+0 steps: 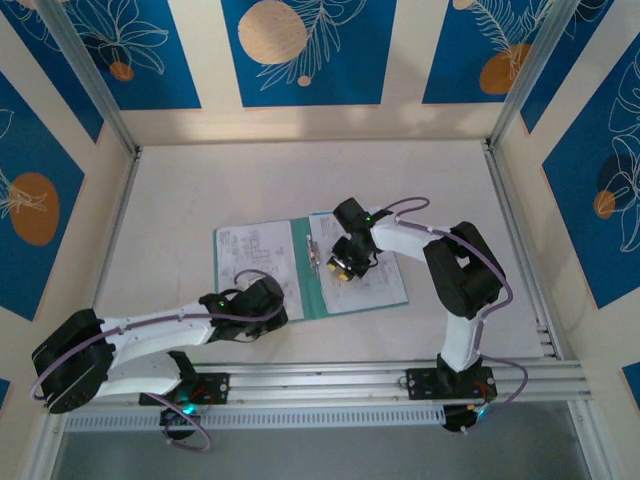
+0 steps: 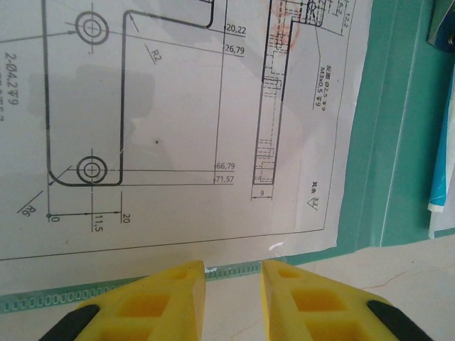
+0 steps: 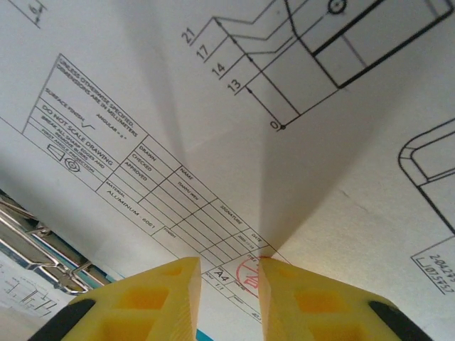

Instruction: Put the files into the folder

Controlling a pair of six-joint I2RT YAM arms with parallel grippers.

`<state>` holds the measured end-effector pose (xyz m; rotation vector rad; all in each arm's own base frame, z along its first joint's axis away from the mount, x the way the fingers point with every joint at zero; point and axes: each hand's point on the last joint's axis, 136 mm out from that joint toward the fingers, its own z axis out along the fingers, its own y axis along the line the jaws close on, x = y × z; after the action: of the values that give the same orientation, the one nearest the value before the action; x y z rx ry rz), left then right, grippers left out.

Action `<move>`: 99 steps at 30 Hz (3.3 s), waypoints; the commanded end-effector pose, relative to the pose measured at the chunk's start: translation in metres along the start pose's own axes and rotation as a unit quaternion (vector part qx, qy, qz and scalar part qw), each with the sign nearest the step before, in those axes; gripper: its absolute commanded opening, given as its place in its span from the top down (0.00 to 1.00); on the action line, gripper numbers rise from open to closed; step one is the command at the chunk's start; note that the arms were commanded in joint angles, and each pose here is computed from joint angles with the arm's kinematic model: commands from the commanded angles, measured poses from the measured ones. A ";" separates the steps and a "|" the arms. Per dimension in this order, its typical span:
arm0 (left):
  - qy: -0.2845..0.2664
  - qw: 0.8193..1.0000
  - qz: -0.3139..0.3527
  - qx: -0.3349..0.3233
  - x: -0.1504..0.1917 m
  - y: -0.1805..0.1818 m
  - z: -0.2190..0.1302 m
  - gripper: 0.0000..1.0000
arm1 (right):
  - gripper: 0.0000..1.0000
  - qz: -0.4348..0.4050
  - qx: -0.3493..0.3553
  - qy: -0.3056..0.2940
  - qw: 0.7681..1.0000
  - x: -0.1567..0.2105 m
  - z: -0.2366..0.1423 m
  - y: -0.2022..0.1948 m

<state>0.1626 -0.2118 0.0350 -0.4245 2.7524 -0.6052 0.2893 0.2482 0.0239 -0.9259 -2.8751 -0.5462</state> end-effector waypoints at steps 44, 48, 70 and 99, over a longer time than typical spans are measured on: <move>-0.008 0.997 -0.024 -0.074 -0.024 0.043 0.015 0.80 | 0.95 -0.219 -0.020 -0.033 0.975 -0.059 0.019 0.132; -0.007 0.997 -0.024 -0.074 -0.024 0.042 0.016 0.80 | 0.95 -0.223 -0.022 -0.030 0.974 -0.057 0.019 0.134; -0.013 0.997 -0.033 -0.074 -0.026 0.042 0.016 0.80 | 0.95 -0.250 -0.066 -0.033 0.966 -0.031 -0.014 0.133; -0.014 0.997 -0.037 -0.069 -0.026 0.041 0.018 0.81 | 0.95 -0.247 -0.041 -0.054 0.967 -0.047 -0.020 0.125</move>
<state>0.1891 -0.1859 0.0179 -0.5409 2.7464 -0.4902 0.4018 0.3132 0.0904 -0.2799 -3.2256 -0.7843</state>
